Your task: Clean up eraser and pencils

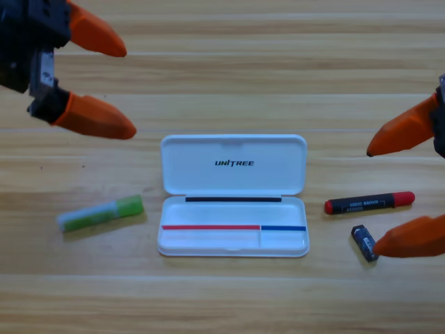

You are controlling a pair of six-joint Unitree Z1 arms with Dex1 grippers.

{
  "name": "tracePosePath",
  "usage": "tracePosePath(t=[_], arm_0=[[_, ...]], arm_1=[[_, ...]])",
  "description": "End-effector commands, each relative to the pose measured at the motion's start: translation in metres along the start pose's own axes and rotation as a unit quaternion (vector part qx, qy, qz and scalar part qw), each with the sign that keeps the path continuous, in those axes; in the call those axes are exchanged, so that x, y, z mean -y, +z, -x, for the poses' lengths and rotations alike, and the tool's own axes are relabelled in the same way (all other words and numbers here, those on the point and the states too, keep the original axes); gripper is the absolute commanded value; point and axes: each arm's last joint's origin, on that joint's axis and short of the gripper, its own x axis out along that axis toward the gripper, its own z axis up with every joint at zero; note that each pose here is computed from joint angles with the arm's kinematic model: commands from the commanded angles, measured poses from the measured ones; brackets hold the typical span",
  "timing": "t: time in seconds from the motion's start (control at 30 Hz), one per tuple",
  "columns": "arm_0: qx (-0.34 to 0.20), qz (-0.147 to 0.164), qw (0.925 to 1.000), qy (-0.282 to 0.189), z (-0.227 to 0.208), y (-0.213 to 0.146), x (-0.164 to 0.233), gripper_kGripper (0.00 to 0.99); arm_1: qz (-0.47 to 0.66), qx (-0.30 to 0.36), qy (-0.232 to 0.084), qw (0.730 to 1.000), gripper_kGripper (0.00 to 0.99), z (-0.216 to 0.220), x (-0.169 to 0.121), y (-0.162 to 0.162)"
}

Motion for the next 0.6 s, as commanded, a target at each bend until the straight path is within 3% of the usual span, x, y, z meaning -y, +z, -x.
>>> tracePosePath(t=[0.03, 0.33, 0.47, 0.6], arm_0=[[-0.015, 0.000, 0.9998, -0.016, -0.006, 0.001, 0.003, 0.959], [-0.039, 0.001, 0.9992, -0.009, -0.007, 0.003, 0.000, 0.982], [-0.079, -0.001, 0.9968, 0.014, -0.007, 0.008, -0.009, 0.980], [-0.135, -0.010, 0.9896, 0.049, -0.014, 0.014, -0.022, 0.980]], arm_1=[[0.001, -0.005, 0.031, 1.000, 0.986, -0.015, -0.005, 0.004], [-0.028, -0.012, 0.029, 0.999, 0.986, -0.014, -0.007, -0.001], [-0.080, -0.040, -0.010, 0.996, 0.986, -0.022, 0.007, -0.009], [-0.167, -0.083, -0.034, 0.982, 0.986, -0.036, 0.032, -0.021]])
